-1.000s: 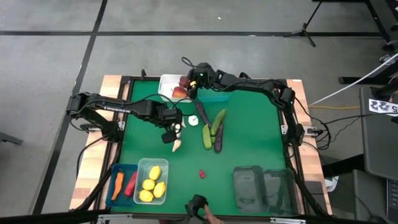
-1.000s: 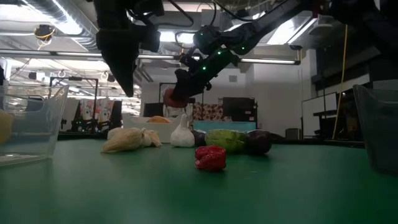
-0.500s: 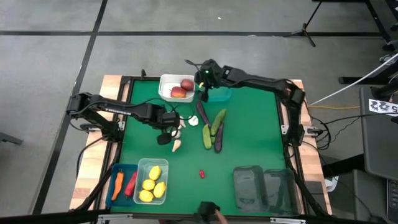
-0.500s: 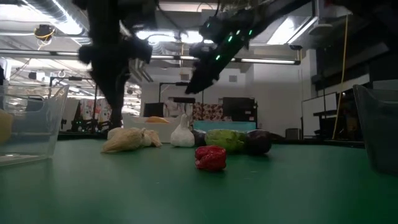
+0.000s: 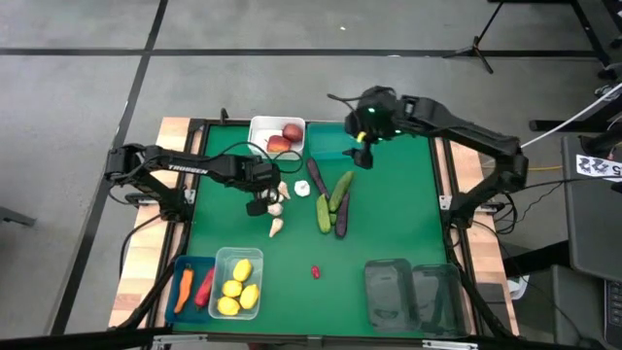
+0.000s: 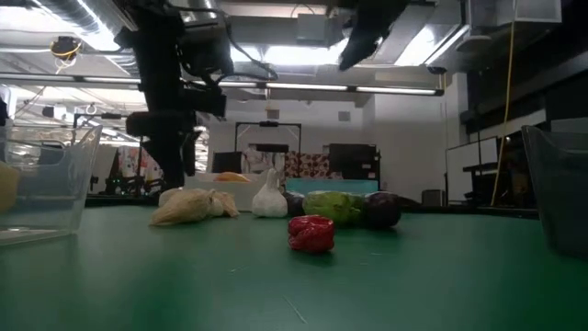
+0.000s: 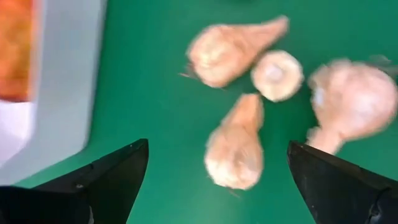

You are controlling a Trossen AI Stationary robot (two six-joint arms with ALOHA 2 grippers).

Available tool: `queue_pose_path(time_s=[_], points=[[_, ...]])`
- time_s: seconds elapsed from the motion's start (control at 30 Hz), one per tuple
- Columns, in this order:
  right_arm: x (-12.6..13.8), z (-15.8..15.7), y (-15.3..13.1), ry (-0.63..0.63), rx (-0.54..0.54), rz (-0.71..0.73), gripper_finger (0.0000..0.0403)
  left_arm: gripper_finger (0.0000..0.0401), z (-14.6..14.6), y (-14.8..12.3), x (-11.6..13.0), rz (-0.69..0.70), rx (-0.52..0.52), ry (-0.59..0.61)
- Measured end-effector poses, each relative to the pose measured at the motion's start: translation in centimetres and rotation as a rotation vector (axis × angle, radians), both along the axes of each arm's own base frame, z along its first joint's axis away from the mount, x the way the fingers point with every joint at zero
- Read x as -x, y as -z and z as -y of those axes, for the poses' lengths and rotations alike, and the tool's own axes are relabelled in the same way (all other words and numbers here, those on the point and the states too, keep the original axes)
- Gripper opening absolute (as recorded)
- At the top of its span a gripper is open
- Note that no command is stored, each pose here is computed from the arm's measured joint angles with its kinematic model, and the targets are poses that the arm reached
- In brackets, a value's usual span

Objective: Sort produce into baskets
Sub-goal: Put the white garlic into the green bin

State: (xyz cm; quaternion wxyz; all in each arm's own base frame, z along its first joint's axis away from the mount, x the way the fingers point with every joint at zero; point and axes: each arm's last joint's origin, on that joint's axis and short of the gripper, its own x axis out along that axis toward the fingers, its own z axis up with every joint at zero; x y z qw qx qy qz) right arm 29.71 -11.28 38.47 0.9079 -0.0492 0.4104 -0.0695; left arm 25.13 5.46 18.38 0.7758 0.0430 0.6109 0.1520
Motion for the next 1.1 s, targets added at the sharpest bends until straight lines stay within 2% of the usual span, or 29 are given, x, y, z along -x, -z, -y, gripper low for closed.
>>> queue_pose_path(time_s=[0.1,0.2,0.43,0.57,0.67,0.83,1.1], points=[[1.4,-1.6,-1.1,0.004,0.0,-0.006,0.036,0.0379,-0.5,0.3,-0.1,0.004,0.073,0.03],[2.5,-3.1,-1.9,0.006,0.007,-0.019,0.036,0.0379,-1.2,0.8,-0.4,0.017,0.104,0.044],[4.2,-6.5,-1.8,-0.02,-0.047,-0.144,0.036,0.0379,-2.6,2.5,-0.3,-0.058,0.139,0.004],[5.0,-8.3,-1.5,-0.028,-0.096,-0.223,0.0359,0.0373,-2.6,2.8,-0.2,-0.093,0.137,0.025],[5.2,-9.5,-1.3,-0.018,-0.102,-0.261,0.036,0.0349,-2.6,2.8,-0.2,-0.097,0.132,0.041],[5.3,-11.2,-0.4,-0.011,-0.073,-0.311,0.0359,0.0285,-2.6,2.8,-0.1,-0.105,0.133,0.041],[6.5,-13.4,1.0,0.016,-0.098,-0.348,0.0359,0.0192,-2.6,2.8,-0.1,-0.109,0.138,0.026]])
